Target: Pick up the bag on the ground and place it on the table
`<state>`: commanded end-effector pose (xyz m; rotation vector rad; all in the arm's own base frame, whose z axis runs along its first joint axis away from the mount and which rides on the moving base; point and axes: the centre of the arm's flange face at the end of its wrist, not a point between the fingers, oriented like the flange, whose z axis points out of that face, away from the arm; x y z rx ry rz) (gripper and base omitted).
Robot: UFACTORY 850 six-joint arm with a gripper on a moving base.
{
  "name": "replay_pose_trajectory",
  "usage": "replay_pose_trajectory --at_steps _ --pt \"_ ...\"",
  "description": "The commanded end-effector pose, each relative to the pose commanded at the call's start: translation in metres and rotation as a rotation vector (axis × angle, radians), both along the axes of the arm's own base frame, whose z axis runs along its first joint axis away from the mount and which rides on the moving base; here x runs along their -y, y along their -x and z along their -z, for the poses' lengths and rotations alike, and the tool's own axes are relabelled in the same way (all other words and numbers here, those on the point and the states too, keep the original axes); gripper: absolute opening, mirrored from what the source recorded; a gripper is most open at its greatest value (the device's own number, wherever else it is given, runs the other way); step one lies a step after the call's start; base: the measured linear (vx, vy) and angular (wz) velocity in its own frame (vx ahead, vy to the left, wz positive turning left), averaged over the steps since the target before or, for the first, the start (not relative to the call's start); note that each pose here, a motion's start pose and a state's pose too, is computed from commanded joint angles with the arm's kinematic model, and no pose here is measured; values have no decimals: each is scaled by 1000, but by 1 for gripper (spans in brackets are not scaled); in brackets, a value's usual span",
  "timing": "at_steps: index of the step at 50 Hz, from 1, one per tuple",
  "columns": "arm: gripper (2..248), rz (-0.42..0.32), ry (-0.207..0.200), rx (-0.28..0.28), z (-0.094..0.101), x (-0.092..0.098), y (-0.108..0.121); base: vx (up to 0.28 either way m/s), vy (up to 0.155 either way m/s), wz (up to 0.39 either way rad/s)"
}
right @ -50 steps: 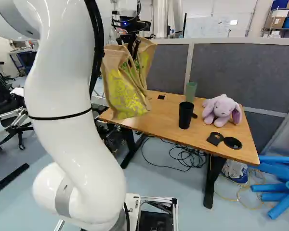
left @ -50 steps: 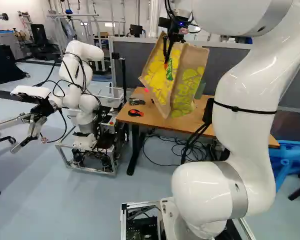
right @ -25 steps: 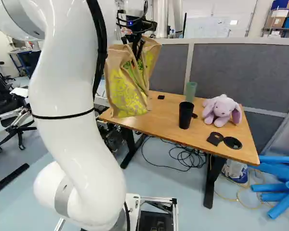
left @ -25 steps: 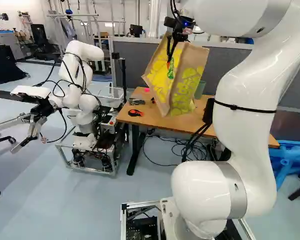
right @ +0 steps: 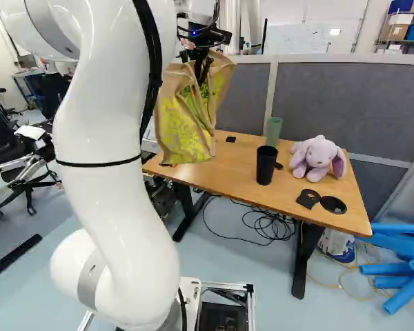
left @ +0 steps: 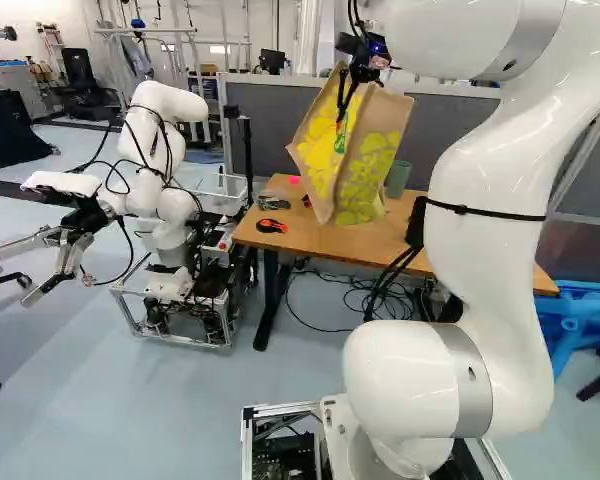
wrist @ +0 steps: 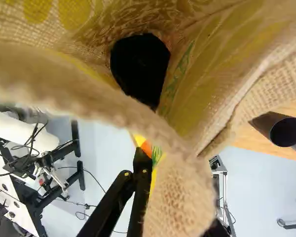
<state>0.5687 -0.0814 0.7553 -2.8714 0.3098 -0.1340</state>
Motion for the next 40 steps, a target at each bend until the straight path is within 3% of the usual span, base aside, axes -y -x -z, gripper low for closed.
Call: replay_pose_trajectory --at_steps 23,40 --pt "22 59 -18 5 1 32 1 0 0 0" --pt "22 98 -27 -35 23 57 -5 0 0 0"
